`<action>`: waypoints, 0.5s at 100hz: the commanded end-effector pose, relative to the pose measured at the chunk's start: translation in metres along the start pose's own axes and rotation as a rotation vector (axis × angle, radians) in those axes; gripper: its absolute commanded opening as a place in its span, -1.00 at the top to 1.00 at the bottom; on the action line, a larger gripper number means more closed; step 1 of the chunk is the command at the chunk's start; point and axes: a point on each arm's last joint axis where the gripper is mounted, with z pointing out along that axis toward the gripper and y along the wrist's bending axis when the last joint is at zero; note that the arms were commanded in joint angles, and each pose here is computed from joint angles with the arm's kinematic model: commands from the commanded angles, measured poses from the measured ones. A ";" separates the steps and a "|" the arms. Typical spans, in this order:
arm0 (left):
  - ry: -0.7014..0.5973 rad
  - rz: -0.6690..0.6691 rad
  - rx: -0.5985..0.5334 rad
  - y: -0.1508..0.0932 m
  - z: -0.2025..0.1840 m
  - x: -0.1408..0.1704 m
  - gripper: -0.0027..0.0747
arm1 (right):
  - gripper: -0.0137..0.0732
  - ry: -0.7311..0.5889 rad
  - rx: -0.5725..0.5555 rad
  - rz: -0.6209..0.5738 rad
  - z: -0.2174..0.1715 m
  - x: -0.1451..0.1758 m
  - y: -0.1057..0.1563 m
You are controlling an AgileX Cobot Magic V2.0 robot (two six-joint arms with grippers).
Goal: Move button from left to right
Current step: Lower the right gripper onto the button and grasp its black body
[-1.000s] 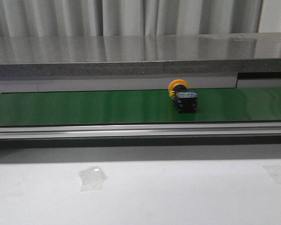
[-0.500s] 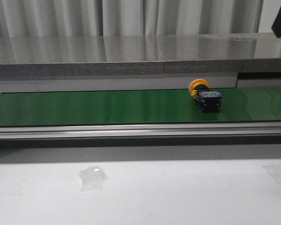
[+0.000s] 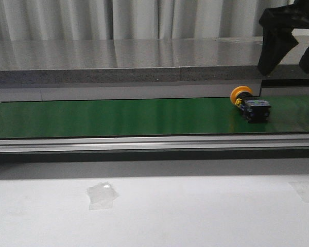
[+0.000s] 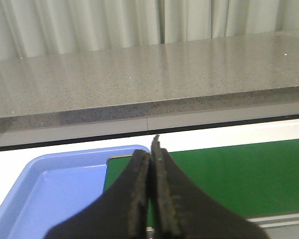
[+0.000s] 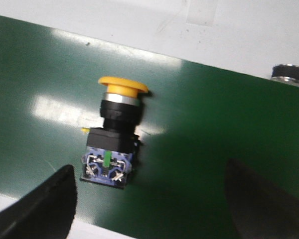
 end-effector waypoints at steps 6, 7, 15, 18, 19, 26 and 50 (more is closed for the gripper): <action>-0.095 -0.015 -0.028 0.003 -0.001 -0.016 0.98 | -0.70 -0.072 0.018 -0.025 -0.004 -0.013 -0.002; -0.095 -0.015 -0.028 0.003 -0.001 -0.016 0.98 | -0.70 -0.067 0.020 -0.026 -0.002 -0.013 -0.002; -0.095 -0.015 -0.028 0.003 -0.001 -0.016 0.98 | -0.70 -0.044 0.030 -0.038 0.008 -0.012 -0.004; -0.095 -0.015 -0.028 0.003 -0.001 -0.016 0.98 | -0.70 -0.038 0.039 -0.048 0.012 -0.012 -0.005; -0.095 -0.015 -0.028 0.003 -0.001 -0.016 0.98 | -0.70 -0.036 0.041 -0.050 0.013 -0.012 -0.006; -0.095 -0.015 -0.028 0.003 -0.001 -0.016 0.98 | -0.70 -0.023 0.049 -0.058 0.020 -0.011 -0.007; -0.095 -0.015 -0.028 0.003 -0.001 -0.016 0.98 | -0.50 0.018 0.045 -0.055 0.037 -0.007 -0.009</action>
